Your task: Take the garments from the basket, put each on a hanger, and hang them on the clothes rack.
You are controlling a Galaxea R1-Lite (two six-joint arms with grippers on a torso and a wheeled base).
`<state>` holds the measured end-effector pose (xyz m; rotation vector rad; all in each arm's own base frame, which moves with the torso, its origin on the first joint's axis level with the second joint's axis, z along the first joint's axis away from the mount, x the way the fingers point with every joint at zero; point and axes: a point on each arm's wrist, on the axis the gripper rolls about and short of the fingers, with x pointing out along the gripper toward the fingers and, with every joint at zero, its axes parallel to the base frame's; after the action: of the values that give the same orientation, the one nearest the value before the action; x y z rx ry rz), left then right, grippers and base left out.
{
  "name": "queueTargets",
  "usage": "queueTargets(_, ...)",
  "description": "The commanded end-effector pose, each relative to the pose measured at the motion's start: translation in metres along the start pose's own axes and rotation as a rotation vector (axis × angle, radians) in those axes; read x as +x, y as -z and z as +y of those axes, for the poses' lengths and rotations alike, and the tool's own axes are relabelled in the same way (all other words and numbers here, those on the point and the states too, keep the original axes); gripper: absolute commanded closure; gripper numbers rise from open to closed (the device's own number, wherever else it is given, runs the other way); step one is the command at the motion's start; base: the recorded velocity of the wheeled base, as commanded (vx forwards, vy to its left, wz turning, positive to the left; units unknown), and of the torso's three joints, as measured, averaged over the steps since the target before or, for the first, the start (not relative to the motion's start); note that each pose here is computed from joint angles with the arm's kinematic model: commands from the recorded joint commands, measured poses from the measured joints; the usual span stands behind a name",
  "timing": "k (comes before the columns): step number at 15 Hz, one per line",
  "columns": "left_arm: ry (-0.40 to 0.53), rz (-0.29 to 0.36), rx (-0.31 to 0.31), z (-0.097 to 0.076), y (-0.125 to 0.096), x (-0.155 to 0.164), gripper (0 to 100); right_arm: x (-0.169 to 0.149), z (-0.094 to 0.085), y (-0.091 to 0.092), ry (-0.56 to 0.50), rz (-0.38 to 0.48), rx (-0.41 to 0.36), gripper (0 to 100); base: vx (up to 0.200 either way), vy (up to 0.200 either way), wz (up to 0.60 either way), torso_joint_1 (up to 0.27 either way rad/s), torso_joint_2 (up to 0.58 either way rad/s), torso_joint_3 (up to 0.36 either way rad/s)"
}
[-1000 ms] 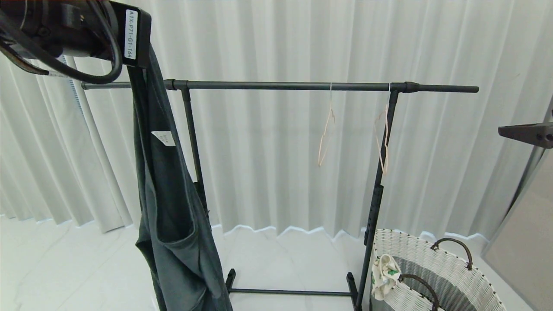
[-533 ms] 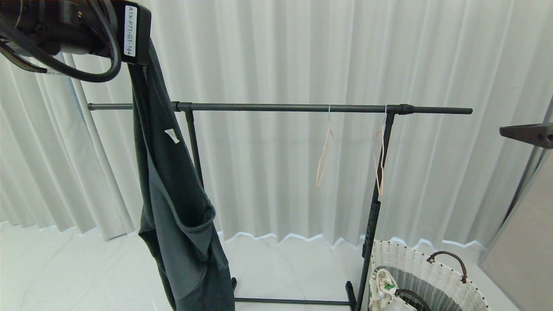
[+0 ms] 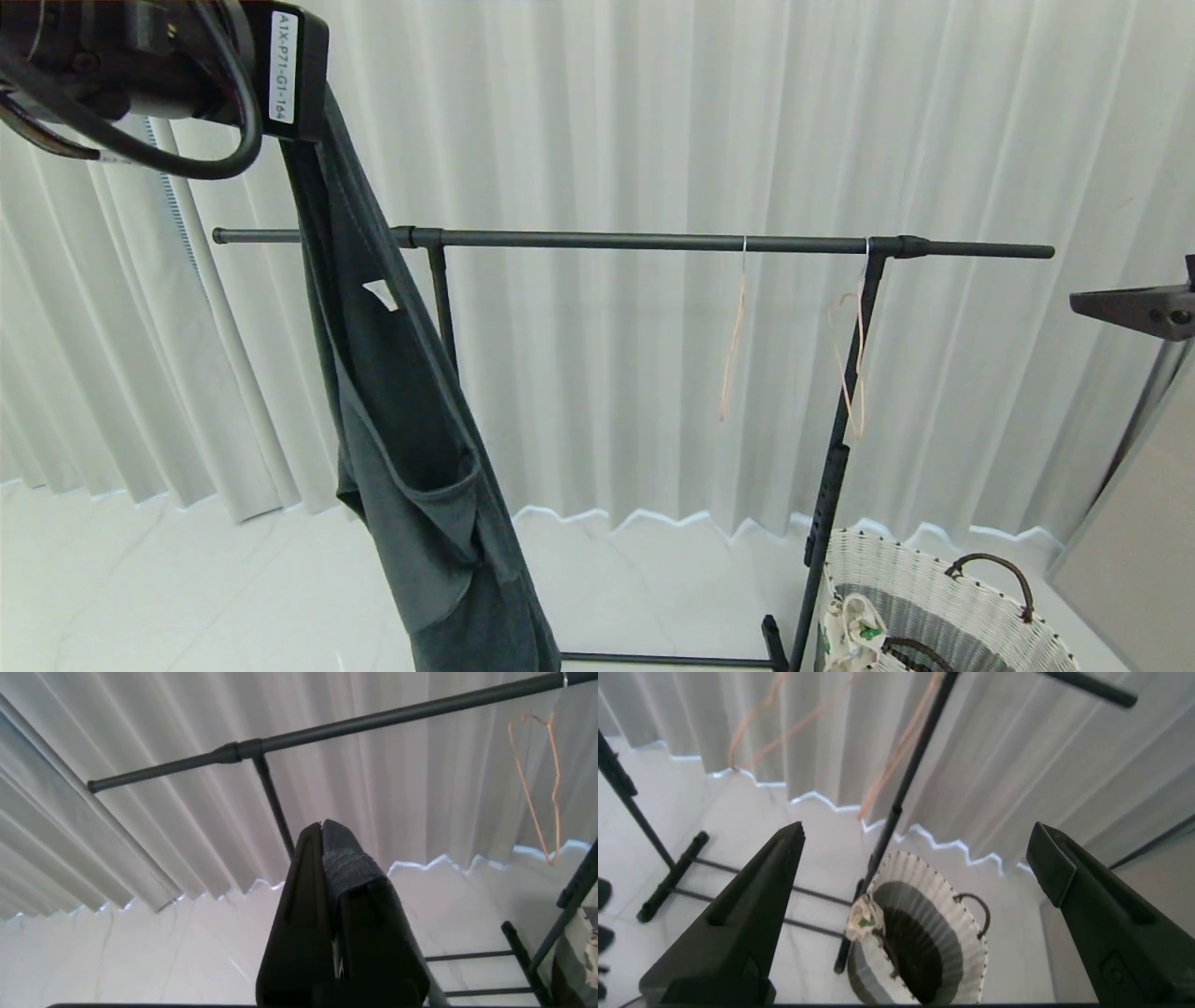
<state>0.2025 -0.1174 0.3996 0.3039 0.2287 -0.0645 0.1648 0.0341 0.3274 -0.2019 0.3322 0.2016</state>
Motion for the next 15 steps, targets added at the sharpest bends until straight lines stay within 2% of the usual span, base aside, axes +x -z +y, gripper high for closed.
queueTargets(1, 0.005, 0.002, 0.003, -0.001, 0.0, 0.0, 100, 0.002, 0.0, 0.002, 0.005, 0.012, 0.002, 0, 0.0, 0.0, 0.0, 0.0, 0.0, 0.0)
queueTargets(3, 0.011, 0.002, 0.007, -0.004, 0.0, 0.001, 100, 0.015, -0.004, 0.01, 0.032, 0.024, 0.008, 0, 0.0, 0.0, 0.0, 0.0, 0.0, 0.0)
queueTargets(6, 0.047, -0.006, 0.017, -0.012, -0.001, -0.003, 100, 0.025, -0.003, 0.023, 0.064, 0.029, 0.006, 0, 0.2, 0.0, 0.0, 0.001, 0.0, 0.001)
queueTargets(10, 0.073, -0.009, 0.028, -0.021, -0.001, -0.005, 100, 0.028, -0.002, 0.026, 0.062, 0.038, 0.005, 0, 0.2, 0.0, 0.0, -0.001, 0.0, 0.001)
queueTargets(15, 0.078, -0.007, 0.032, -0.023, 0.0, -0.004, 100, 0.038, 0.001, 0.043, 0.048, 0.11, 0.009, 0, 0.2, 0.0, 0.0, 0.003, 0.0, 0.003)
